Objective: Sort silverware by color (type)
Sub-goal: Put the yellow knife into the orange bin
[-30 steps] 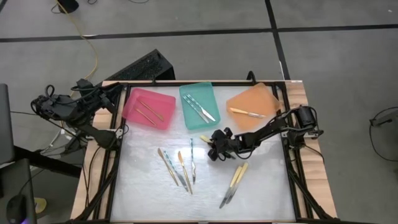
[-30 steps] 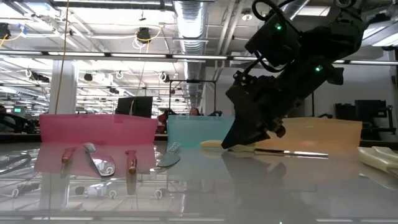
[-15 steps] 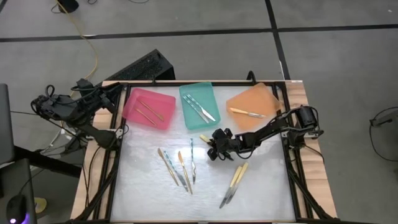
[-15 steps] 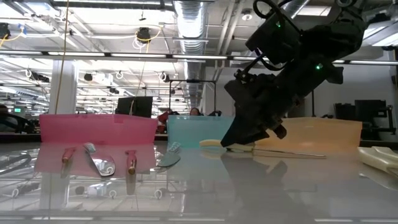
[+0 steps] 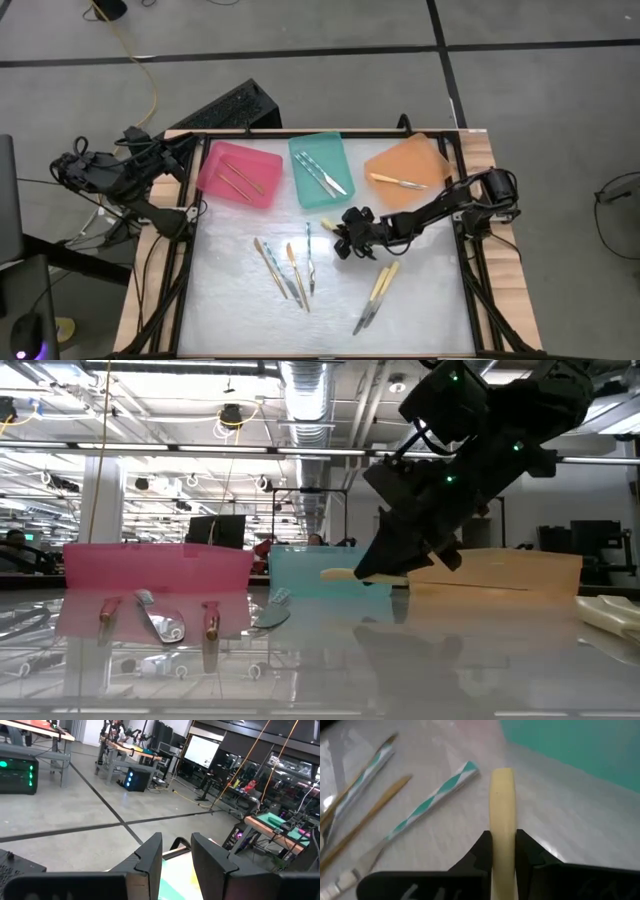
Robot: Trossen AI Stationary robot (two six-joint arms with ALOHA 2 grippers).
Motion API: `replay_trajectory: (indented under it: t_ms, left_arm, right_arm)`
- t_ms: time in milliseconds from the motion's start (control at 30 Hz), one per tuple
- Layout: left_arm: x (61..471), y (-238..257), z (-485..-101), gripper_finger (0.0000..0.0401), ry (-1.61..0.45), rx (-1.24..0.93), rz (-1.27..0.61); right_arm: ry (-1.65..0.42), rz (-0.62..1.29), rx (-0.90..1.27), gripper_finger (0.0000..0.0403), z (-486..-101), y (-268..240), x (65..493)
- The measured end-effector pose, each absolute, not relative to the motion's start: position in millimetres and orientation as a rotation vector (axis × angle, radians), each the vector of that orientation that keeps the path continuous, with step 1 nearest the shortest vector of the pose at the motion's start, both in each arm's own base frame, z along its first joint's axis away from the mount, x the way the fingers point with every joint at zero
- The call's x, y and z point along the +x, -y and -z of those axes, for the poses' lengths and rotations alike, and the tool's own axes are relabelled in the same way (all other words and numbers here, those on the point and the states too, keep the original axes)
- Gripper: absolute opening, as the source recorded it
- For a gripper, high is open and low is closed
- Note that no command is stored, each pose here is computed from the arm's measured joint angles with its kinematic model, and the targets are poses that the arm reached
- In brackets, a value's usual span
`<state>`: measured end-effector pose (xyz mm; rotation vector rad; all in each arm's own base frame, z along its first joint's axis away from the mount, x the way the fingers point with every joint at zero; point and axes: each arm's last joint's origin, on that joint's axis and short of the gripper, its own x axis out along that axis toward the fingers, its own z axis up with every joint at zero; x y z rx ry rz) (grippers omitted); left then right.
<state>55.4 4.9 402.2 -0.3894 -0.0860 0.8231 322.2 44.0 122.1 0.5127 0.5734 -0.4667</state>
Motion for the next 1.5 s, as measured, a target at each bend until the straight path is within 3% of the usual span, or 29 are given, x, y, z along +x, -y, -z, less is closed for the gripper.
replay_trajectory:
  t_ms: [467, 733, 1133, 1500]
  left_arm:
    - [55, -5, -402, 0.0089, 0.086, -0.389, -0.823]
    - [55, -5, -402, 0.0089, 0.085, -0.388, -0.823]
    - [55, -5, -402, 0.0089, 0.083, -0.387, -0.821]
    - [56, -4, -402, 0.0089, 0.076, -0.391, -0.803]
  right_arm:
    - [-0.5, 0.446, 0.517, 0.005, -140, -46, 337]
    - [-0.396, 0.418, 0.489, 0.0051, -176, -44, 340]
    - [-0.194, 0.736, 0.503, 0.0052, -239, -5, 305]
    - [-0.148, 1.111, 0.531, 0.0052, -255, 37, 262]
